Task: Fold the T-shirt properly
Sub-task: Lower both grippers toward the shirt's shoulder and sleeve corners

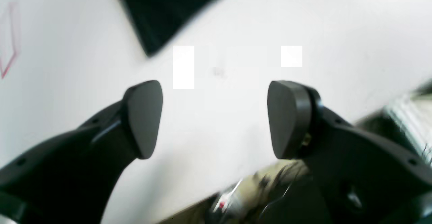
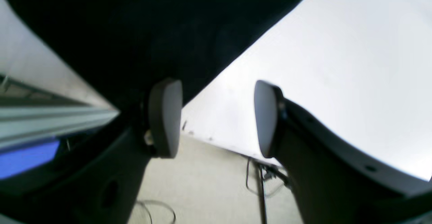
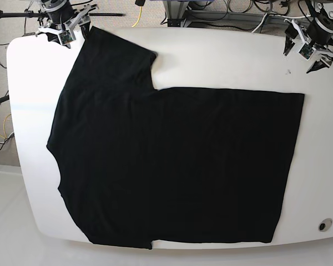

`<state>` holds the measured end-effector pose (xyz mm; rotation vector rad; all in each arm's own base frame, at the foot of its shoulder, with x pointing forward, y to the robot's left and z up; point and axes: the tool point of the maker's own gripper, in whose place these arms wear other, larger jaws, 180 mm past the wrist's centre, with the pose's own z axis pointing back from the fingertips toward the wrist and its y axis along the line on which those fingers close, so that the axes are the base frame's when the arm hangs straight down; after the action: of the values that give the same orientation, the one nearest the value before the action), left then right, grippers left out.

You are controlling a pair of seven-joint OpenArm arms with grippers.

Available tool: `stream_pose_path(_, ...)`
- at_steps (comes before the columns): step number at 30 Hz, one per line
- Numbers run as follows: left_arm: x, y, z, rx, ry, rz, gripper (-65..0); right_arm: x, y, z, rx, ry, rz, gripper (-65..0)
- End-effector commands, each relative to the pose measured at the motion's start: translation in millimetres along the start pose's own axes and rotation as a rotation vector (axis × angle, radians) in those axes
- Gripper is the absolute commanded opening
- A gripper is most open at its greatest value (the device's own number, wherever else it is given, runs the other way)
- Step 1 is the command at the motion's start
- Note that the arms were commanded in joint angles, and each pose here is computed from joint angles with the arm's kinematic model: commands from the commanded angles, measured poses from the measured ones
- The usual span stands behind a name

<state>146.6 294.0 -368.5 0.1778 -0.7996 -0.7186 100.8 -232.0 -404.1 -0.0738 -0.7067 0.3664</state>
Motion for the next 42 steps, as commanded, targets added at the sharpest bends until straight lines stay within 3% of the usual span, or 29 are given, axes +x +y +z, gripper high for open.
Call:
stream_pose_path(1, 1.1, 7.8, 3.0, 0.016, -0.015, -0.012, -19.6, 11.3, -5.5, 3.2, -0.010, -0.035, 0.021, -32.9)
stream_pose_path(14, -7.8, 13.9, -3.9, 0.001, -0.058, 0.024, -19.2, 25.5, 3.9, -7.1, 0.025, -0.070, 0.019, -33.0)
stream_pose_path(24, -10.2, -3.4, -20.4, -0.058, -0.056, 0.036, -18.4, 48.4, 0.4, -13.5, 0.022, -0.146, -0.065, -32.6)
stream_pose_path(30, -9.5, 3.3, -31.3, -0.024, -0.047, 0.020, -19.0, 52.5, 4.4, -13.8, 0.029, -0.171, -0.093, -32.2)
stream_pose_path(42, 6.1, 14.9, -24.7, 0.002, -0.048, -0.053, -19.4, 33.3, 7.6, -16.3, 0.030, -0.093, -0.025, -32.0)
